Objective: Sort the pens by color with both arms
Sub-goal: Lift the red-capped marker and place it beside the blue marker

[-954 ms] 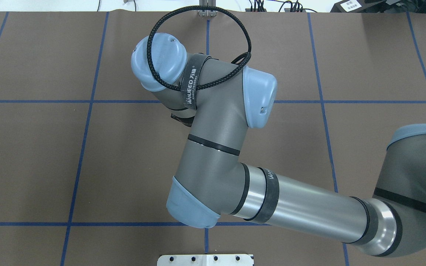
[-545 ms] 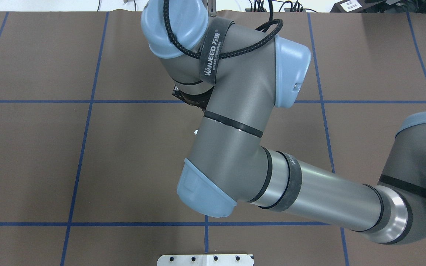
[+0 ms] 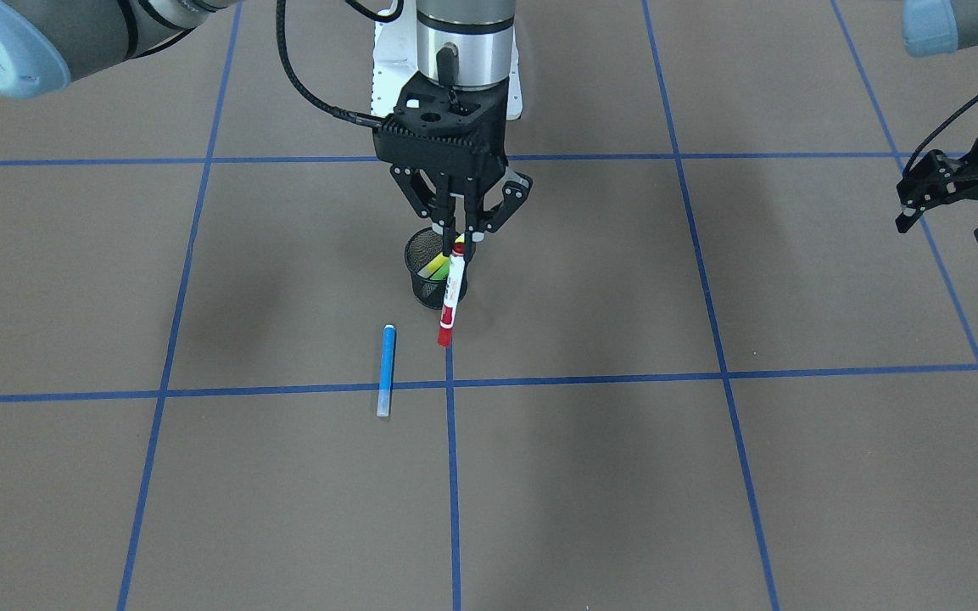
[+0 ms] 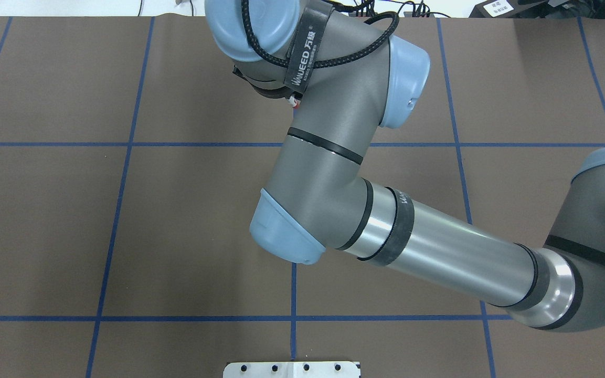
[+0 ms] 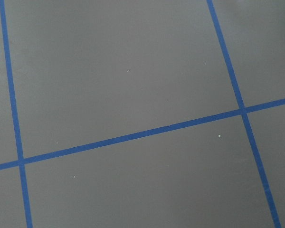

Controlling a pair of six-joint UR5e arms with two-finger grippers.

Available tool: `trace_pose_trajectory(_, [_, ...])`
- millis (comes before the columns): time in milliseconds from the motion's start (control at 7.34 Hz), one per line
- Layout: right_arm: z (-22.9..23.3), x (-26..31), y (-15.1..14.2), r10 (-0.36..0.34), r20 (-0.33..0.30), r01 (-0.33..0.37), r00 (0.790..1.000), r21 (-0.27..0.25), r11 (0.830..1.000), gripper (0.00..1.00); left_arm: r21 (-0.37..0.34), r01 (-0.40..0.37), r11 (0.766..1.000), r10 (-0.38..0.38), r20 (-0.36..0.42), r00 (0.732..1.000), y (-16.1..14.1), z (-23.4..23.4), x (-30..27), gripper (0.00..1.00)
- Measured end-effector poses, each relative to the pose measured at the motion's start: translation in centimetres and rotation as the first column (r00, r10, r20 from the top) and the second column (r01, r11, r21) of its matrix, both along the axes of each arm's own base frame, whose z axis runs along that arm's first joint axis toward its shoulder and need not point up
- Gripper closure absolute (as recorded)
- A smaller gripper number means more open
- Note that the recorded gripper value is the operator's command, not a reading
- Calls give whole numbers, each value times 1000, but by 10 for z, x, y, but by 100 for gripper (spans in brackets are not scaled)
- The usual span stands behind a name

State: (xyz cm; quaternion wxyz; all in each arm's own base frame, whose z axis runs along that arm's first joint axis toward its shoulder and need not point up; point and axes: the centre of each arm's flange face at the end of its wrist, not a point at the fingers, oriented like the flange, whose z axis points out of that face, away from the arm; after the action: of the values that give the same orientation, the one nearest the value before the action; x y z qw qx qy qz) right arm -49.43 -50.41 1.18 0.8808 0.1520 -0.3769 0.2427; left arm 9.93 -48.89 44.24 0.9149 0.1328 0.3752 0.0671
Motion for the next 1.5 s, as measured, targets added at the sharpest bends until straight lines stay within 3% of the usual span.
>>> trace_pose_trajectory(409, [41, -54, -41, 151, 24, -152, 988, 86, 985, 100, -1, 1, 1000, -1, -1, 1000, 0, 0, 0, 0])
trace_pose_trajectory(681, [78, -82, -30, 184, 72, -190, 980, 99, 977, 100, 2, 3, 1000, -2, -2, 1000, -1, -2, -1, 0])
trace_pose_trajectory(1499, [130, -100, 5, 215, 50, -221, 975, 155, 963, 100, 3, 3, 1000, -3, -3, 1000, -2, -3, -1, 0])
